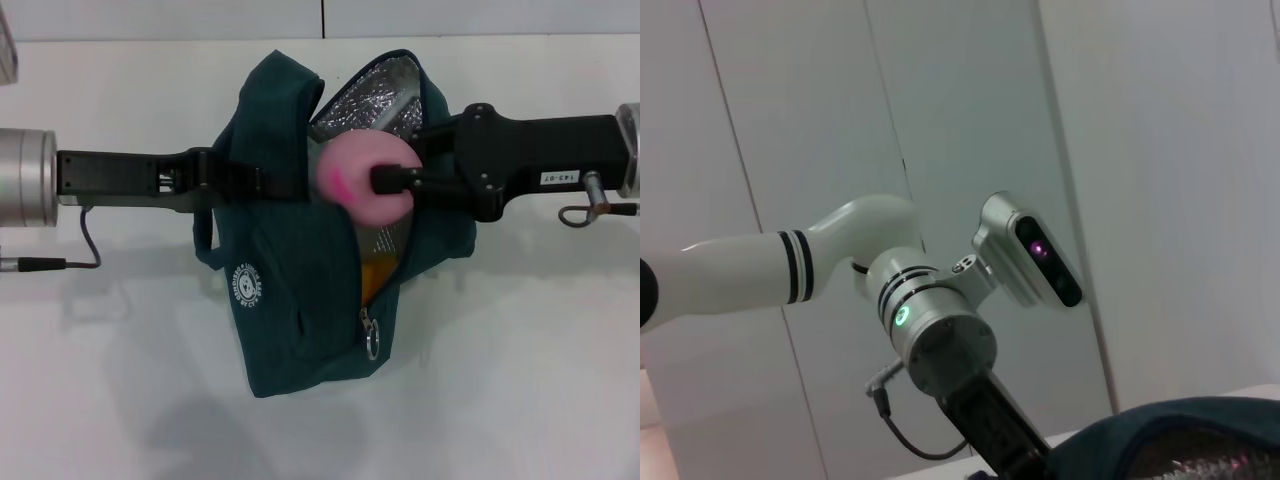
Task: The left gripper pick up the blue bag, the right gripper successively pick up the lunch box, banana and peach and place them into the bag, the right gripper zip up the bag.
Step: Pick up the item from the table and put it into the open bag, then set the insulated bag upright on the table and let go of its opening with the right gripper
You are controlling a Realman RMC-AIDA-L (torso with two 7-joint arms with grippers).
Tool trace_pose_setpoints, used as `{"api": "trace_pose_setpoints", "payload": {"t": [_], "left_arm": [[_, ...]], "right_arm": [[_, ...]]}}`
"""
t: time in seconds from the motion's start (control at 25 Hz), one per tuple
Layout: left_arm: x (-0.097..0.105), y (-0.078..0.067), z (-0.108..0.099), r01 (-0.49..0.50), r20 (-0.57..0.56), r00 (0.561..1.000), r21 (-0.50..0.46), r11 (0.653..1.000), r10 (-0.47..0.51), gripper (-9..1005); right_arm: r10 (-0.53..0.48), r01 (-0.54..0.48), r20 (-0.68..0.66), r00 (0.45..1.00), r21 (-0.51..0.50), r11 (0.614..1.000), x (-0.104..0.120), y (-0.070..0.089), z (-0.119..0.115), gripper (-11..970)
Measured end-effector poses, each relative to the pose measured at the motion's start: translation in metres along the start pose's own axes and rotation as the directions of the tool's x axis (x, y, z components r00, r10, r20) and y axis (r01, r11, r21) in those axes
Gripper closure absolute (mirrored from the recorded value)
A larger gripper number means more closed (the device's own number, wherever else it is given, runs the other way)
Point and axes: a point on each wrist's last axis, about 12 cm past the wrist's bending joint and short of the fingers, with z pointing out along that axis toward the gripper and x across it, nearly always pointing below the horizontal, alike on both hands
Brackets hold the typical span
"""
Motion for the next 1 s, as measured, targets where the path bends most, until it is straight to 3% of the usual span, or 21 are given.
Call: {"api": "trace_pose_setpoints", "payload": {"t": [0.08,0.52,0.72,0.84,1.0], "left_arm": [[0.000,0.000,0.000,0.000,0.001,1.000,0.000,1.000,0.000,964],[0.000,0.000,0.001,-0.002,-0.001,1.000,0.001,1.000,0.002,965],[0.000,0.000,0.000,0.000,0.001,1.000,0.000,1.000,0.000,964],[0.001,0.001,0.000,0.001,-0.001,1.000,-0.003,1.000,-0.001,964],[0.001,0.001,0.001,0.002,-0.005,1.000,-0.003,1.000,-0.002,964]], "right_arm": [[-0.001,0.001,-0.002,1.000,0.004,1.000,0.000,-0.001,-0.001,770],[0.013,-0.013,-0.014,1.000,0.020,1.000,0.002,-0.003,0.000,292],[0.035,-0.035,0.005,0.999,0.065,0.997,-0.005,-0.008,-0.006,201],[0.085,-0.087,0.021,0.996,0.179,0.980,-0.015,-0.020,-0.020,146],[0.168,-0.151,-0.035,0.985,0.290,0.945,-0.025,-0.034,-0.032,145]]}}
